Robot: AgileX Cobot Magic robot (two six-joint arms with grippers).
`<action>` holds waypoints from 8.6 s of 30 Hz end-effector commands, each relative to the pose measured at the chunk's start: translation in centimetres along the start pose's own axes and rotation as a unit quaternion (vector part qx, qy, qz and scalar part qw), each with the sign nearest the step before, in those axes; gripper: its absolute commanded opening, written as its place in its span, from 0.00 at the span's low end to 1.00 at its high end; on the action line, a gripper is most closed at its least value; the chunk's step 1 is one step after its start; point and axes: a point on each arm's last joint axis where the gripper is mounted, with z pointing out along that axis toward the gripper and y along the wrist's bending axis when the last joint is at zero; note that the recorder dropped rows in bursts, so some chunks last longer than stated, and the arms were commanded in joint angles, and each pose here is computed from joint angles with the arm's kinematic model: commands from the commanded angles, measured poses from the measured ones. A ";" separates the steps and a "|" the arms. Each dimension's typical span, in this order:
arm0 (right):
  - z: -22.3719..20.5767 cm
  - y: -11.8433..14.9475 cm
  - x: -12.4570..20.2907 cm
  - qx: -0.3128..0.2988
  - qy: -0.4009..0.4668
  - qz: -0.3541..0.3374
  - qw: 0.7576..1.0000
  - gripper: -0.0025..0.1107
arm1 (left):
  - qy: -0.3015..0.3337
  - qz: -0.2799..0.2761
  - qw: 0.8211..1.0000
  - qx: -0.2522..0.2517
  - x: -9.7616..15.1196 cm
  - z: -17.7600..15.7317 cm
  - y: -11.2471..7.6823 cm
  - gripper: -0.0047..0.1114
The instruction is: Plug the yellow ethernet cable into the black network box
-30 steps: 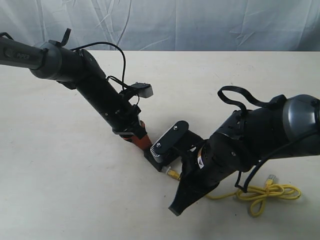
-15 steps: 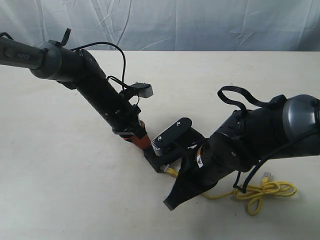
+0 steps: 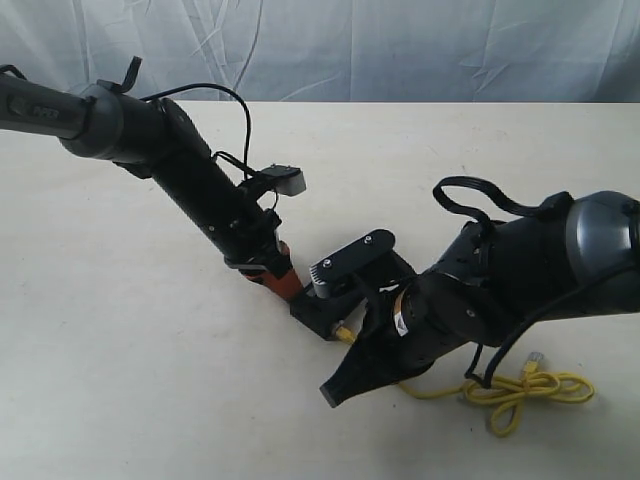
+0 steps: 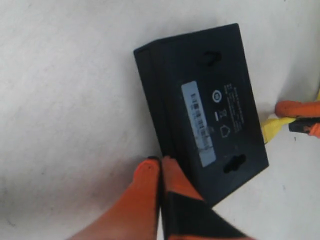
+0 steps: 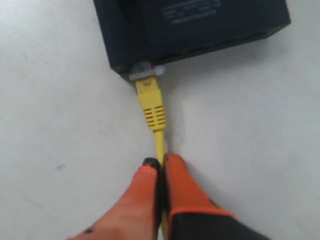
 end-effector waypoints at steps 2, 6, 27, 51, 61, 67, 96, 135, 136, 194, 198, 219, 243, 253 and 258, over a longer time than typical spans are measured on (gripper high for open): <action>-0.3 0.0 -0.7 -0.002 -0.035 -0.015 0.999 0.02 | 0.019 0.010 1.000 0.005 0.6 0.6 0.2 0.04; -0.4 0.0 -0.7 -0.001 -0.033 -0.015 0.999 0.30 | -0.007 -0.003 0.999 -0.039 0.2 -0.5 0.9 0.04; -19.5 -8.3 3.2 0.058 -0.198 0.234 0.950 0.02 | -0.282 -0.054 0.872 -0.395 10.6 -19.9 -12.1 0.04; -28.4 -3.6 18.5 0.154 -0.533 0.231 0.799 0.02 | -0.478 0.057 0.738 -0.473 21.0 -21.1 -23.2 0.04; -28.4 -3.8 18.6 0.186 -0.529 0.240 0.792 0.02 | -0.478 0.057 0.738 -0.473 21.0 -21.1 -23.2 0.04; -26.4 -4.1 18.9 0.237 -0.491 0.164 0.822 0.02 | -0.478 0.057 0.738 -0.473 21.0 -21.1 -23.2 0.04; -14.5 -5.3 20.8 0.205 -0.441 0.174 0.856 0.02 | -0.478 0.057 0.738 -0.473 21.0 -21.1 -23.2 0.04; -14.5 -5.6 21.1 0.233 -0.433 0.200 0.847 0.02 | -0.443 0.073 0.735 -0.508 22.0 -20.6 -22.8 0.04; -14.5 -5.6 21.1 0.233 -0.433 0.200 0.847 0.02 | -0.446 0.059 0.735 -0.507 22.4 -20.4 -22.7 0.04; -14.5 -5.6 21.1 0.234 -0.433 0.199 0.847 0.02 | -0.497 -0.133 0.673 -0.531 30.8 -11.3 -17.8 0.04; -14.5 -5.6 21.1 0.234 -0.433 0.199 0.847 0.02 | -0.511 -0.138 0.667 -0.525 30.7 -11.4 -17.8 0.04; -14.5 -5.6 21.1 0.234 -0.433 0.199 0.847 0.02 | -0.508 -0.136 0.667 -0.529 30.7 -11.4 -17.7 0.04; -14.5 -5.6 21.1 0.234 -0.433 0.199 0.847 0.02 | -0.505 -0.134 0.667 -0.532 30.8 -11.4 -17.7 0.04; -14.5 -5.6 21.1 0.234 -0.433 0.199 0.847 0.02 | -0.505 -0.134 0.667 -0.532 30.8 -11.4 -17.7 0.04; -14.5 -5.6 21.1 0.234 -0.433 0.199 0.847 0.02 | -0.505 -0.133 0.667 -0.532 30.8 -11.4 -17.7 0.04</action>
